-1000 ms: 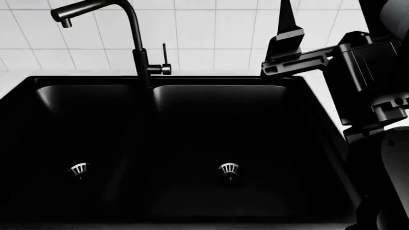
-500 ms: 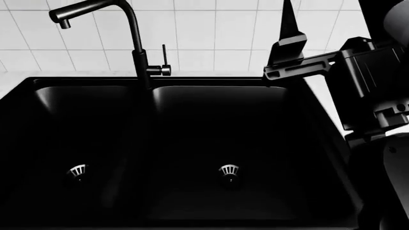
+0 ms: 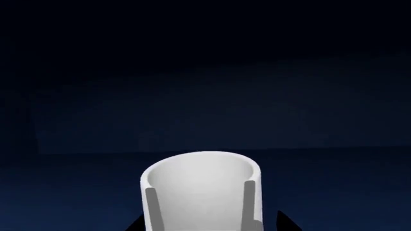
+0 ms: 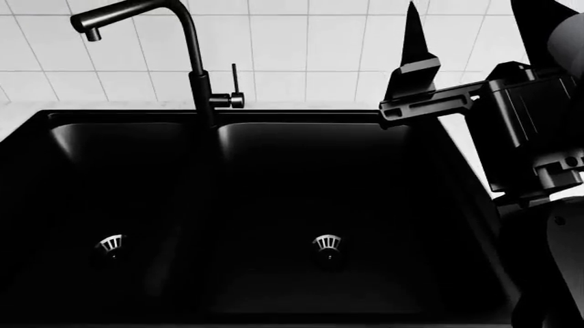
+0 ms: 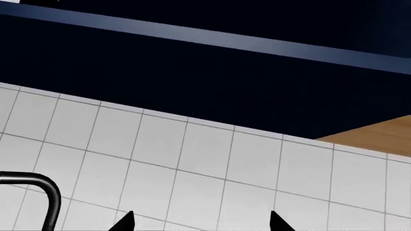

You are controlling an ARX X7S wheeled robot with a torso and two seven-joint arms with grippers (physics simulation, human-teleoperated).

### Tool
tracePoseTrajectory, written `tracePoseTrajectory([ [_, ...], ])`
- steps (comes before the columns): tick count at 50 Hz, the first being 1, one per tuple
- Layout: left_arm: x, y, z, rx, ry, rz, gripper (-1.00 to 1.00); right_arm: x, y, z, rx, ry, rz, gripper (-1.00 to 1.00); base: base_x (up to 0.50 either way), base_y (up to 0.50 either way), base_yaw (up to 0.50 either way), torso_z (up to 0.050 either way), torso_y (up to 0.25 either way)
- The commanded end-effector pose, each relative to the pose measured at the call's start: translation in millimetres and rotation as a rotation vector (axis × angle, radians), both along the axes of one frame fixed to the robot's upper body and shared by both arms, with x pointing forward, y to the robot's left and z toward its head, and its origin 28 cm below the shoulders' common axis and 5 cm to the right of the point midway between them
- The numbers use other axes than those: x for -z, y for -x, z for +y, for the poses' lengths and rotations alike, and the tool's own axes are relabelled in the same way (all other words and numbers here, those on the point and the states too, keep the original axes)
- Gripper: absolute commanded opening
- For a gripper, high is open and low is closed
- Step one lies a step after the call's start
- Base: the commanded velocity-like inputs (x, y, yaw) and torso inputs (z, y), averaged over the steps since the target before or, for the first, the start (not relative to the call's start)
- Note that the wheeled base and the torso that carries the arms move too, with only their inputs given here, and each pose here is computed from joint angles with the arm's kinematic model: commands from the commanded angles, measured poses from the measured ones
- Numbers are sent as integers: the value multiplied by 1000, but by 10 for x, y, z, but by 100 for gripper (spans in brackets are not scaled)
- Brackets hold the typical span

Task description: Pick the kettle from the counter and place it on the tray. Then pick the mug from the cabinet and place it on the tray. Then close the cabinet doors.

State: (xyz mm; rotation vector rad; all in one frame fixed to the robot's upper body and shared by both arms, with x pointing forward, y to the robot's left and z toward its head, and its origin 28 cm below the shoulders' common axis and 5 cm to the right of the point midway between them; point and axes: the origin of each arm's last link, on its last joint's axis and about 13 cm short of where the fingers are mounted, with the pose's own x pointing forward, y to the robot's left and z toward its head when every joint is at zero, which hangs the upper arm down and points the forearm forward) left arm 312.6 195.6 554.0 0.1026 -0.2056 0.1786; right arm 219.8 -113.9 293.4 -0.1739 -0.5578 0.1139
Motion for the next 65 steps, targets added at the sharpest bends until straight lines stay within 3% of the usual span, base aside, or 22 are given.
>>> tracePoseTrajectory([
  [1,70,-48,38,-5,15,51,-100,2,8,2,1,2,0,100,0,0,0,0,0],
  [6,48,-43,58,-6,18,30,-100,-4,19,7,1,6,1,100,0,0,0,0,0],
  [17,-301,207,48,58,20,-256,-100,-36,36,22,-3,12,-1,100,0,0,0,0,0],
  [25,-422,354,58,88,30,-354,-100,-44,53,26,-4,11,-4,100,0,0,0,0,0],
  [65,-411,342,103,79,17,-339,-100,-54,65,54,0,12,-3,100,-236,0,0,0,0],
])
